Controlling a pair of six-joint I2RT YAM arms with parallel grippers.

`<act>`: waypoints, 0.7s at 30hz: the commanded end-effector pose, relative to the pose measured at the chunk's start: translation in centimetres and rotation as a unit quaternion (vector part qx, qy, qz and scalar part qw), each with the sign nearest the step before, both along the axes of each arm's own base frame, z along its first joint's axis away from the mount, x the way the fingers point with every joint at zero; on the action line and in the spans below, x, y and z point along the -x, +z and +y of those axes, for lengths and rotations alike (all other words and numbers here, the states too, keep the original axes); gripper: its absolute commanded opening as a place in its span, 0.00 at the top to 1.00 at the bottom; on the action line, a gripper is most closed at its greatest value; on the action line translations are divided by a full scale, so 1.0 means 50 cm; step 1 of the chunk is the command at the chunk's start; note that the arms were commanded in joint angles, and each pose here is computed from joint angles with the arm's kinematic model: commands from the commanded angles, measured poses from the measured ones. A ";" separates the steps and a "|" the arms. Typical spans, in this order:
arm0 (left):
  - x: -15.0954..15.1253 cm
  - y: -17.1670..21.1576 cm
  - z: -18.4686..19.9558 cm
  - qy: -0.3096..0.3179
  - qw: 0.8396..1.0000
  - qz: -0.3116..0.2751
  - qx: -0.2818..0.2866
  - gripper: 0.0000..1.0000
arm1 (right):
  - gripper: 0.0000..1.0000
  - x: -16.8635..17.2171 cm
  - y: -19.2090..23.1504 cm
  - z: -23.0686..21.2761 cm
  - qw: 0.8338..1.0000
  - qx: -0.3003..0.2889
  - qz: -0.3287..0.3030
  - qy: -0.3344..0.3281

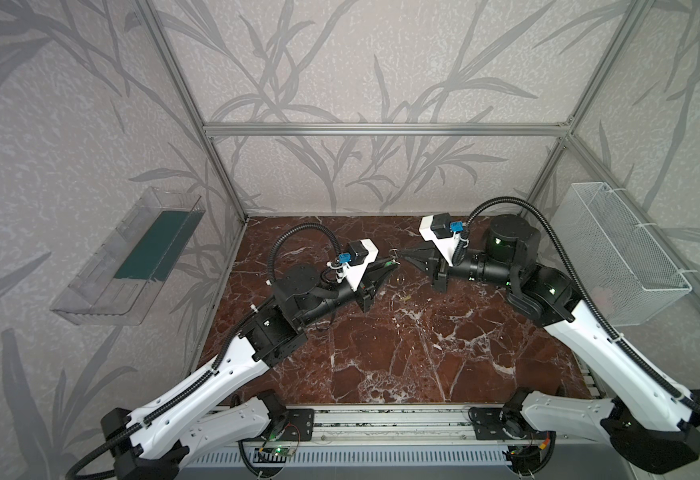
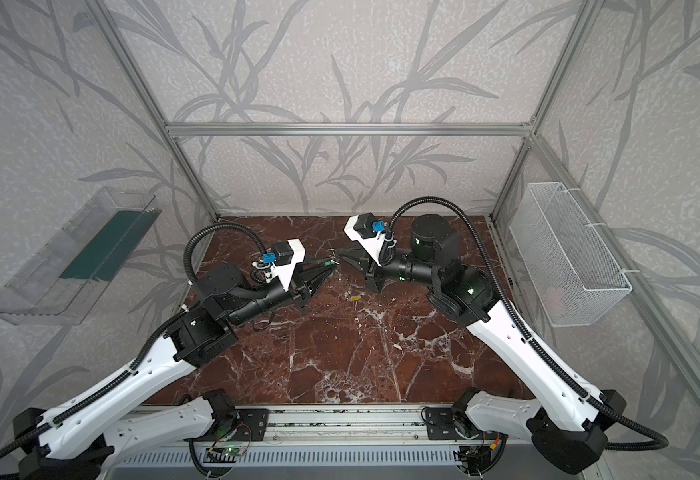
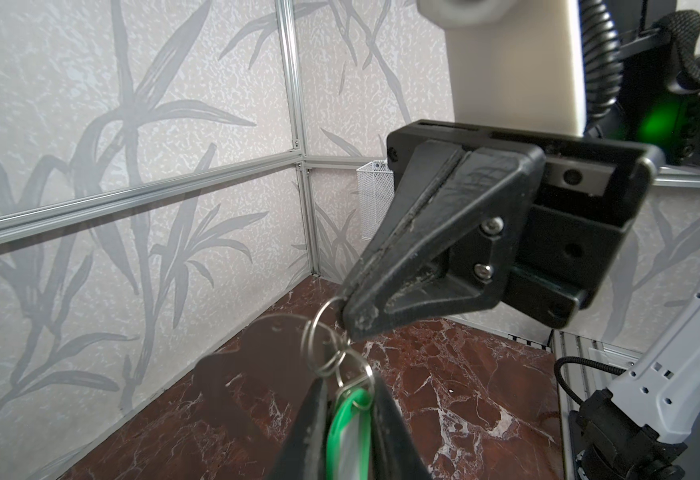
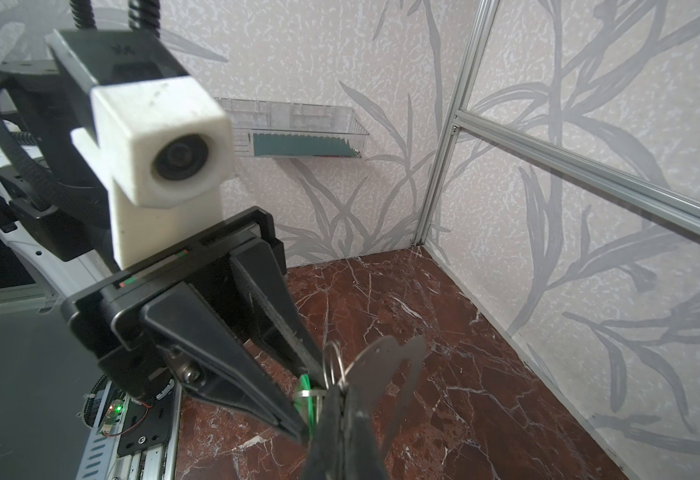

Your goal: Put the keys on the keyring

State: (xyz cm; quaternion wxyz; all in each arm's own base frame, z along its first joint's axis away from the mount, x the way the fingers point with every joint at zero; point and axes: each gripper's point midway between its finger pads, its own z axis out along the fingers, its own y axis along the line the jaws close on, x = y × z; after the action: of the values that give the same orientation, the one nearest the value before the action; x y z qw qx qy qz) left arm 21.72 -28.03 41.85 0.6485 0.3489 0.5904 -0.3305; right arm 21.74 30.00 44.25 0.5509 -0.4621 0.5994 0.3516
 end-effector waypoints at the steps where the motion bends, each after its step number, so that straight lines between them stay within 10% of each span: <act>1: 0.006 0.032 0.013 0.008 1.000 -0.019 0.015 0.81 | 1.00 0.009 0.006 0.001 1.000 -0.003 -0.005 0.013; 21: 0.001 0.025 0.041 0.044 0.998 -0.031 -0.040 1.00 | 1.00 0.012 -0.018 -0.002 0.999 0.035 -0.001 0.018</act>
State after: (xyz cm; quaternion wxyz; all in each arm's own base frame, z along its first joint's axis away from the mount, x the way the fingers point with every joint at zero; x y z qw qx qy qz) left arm 21.78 -27.17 40.57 0.6378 0.3656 0.6137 -0.2880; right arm 21.81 30.19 42.23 0.5259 -0.4824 0.6130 0.3390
